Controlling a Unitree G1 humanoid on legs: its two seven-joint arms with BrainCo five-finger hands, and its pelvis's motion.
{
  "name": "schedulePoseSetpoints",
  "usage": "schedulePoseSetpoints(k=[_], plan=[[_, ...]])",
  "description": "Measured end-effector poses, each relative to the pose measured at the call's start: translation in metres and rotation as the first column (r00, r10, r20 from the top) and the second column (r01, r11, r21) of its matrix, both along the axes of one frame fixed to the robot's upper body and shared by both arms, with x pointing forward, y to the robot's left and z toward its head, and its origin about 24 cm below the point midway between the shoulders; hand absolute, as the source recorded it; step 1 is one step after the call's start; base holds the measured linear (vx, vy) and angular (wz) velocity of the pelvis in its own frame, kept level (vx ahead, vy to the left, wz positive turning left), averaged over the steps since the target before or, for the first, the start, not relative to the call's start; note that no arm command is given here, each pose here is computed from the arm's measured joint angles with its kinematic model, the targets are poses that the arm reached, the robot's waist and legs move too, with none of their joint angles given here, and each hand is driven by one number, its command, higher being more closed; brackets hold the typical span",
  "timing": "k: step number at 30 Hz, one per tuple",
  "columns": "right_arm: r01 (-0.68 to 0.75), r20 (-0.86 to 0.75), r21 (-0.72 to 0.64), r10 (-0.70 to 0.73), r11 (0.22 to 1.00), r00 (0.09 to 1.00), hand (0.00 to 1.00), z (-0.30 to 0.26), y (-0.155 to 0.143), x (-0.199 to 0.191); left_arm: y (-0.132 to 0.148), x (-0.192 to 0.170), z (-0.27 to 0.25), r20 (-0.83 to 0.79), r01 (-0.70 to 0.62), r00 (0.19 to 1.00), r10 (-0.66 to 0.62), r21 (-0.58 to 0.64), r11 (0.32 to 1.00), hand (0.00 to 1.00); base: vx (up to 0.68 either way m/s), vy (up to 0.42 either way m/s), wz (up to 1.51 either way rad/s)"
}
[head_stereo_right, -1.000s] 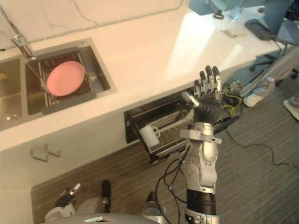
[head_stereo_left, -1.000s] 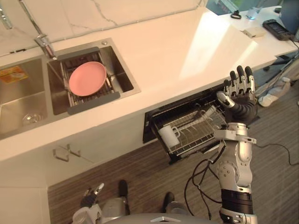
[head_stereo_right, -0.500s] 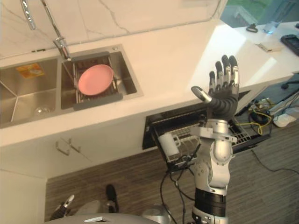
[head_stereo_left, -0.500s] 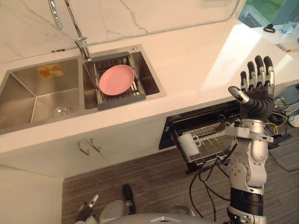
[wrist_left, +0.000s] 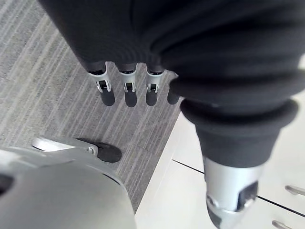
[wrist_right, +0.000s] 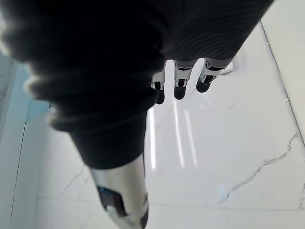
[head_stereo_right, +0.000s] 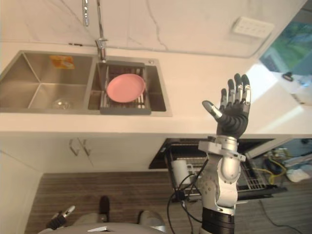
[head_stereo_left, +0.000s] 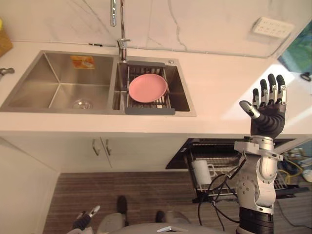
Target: Walk over to the sink, pick up the cup, carry it to the dishwasher, place the cup inside the dishwasher, then close the dishwasher door
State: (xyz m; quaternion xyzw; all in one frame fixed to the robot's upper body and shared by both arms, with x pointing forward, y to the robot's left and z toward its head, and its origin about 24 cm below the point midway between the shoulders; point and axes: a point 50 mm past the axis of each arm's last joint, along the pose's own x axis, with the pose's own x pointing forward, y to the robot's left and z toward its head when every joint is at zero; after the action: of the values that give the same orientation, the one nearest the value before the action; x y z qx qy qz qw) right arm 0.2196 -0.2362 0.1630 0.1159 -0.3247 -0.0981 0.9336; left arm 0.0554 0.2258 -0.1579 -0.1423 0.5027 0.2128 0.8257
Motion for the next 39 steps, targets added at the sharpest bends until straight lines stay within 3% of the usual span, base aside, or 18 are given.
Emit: schedulePoseSetpoints(k=[11,17,23,29,39], plan=[[0.031,-0.075,-0.117,-0.04,0.993,0.996,0.0,0.006,0.003,0.012,-0.002,-0.003,-0.001,-0.02,-0.01,1.0,0.01,-0.015,1.0,0.0,0.05,-0.014,0.06],[-0.018,-0.138,-0.357,-0.033,0.934,0.99,0.0,0.016,0.025,0.033,-0.002,-0.005,-0.002,-0.03,-0.012,0.999,0.011,-0.017,1.0,0.0,-0.04,0.009,0.0],[-0.065,-0.19,-0.555,-0.05,0.829,0.98,0.0,0.025,0.044,0.062,-0.003,-0.006,-0.003,-0.034,0.004,0.999,-0.005,-0.019,1.0,0.0,-0.04,0.014,0.1],[-0.165,-0.301,-0.665,-0.059,0.729,0.952,0.0,0.021,0.06,0.092,-0.002,-0.006,-0.003,-0.037,0.018,0.999,-0.019,-0.014,1.0,0.0,0.0,0.0,0.17],[-0.219,-0.363,-0.878,-0.295,0.425,0.884,0.0,0.005,0.057,0.134,-0.005,-0.002,-0.003,-0.055,0.071,0.996,-0.072,-0.029,0.997,0.0,0.03,-0.002,0.2]])
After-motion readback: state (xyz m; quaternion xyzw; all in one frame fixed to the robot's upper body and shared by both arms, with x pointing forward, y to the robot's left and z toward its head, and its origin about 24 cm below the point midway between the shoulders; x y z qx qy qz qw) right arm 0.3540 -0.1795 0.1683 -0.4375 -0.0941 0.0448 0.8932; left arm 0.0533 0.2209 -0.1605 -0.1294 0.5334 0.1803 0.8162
